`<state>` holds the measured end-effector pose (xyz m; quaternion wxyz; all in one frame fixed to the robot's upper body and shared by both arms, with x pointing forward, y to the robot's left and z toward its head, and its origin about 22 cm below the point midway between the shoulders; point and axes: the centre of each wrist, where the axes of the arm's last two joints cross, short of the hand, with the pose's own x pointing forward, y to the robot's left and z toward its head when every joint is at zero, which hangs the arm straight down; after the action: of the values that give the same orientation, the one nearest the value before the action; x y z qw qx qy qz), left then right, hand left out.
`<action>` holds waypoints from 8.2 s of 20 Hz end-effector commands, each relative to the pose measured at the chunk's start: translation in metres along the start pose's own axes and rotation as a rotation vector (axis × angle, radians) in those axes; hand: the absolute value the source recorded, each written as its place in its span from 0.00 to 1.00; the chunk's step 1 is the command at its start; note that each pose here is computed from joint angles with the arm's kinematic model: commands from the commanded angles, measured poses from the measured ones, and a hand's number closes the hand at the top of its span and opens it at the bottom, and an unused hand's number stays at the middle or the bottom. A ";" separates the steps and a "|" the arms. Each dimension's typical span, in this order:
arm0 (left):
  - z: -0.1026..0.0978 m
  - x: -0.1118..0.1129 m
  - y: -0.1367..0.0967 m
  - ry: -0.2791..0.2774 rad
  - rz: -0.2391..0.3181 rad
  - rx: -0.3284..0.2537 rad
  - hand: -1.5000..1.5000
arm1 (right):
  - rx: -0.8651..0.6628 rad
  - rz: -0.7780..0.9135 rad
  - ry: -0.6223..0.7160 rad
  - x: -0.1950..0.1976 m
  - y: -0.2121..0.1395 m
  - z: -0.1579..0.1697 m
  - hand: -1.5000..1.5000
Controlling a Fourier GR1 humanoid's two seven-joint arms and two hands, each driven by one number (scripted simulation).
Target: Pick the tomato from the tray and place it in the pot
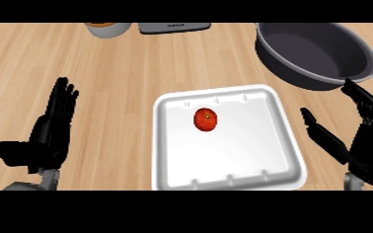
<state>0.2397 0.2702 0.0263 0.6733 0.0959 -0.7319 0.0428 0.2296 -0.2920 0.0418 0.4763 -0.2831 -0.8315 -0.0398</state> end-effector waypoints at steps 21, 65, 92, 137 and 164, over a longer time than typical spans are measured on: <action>0.011 -0.008 -0.043 -0.075 0.027 -0.098 0.50 | 0.252 0.600 0.298 0.067 0.047 0.197 0.00; 0.014 -0.021 -0.039 -0.032 0.040 -0.096 0.50 | 0.321 0.860 0.393 0.020 0.198 0.104 1.00; -0.007 0.002 -0.082 -0.111 0.059 -0.258 0.50 | -0.170 1.247 0.586 0.055 0.169 -0.222 1.00; -0.001 -0.007 -0.061 -0.071 0.063 -0.159 0.50 | -0.374 1.186 1.203 -0.085 0.005 -0.192 1.00; 0.010 -0.015 -0.043 -0.040 0.041 -0.116 0.50 | -0.952 0.541 0.632 -0.098 -0.033 -0.141 0.00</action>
<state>0.2432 0.2226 0.0082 0.6559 0.0414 -0.7536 0.0132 0.3785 -0.4049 0.0583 0.5485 -0.6338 -0.4286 -0.3372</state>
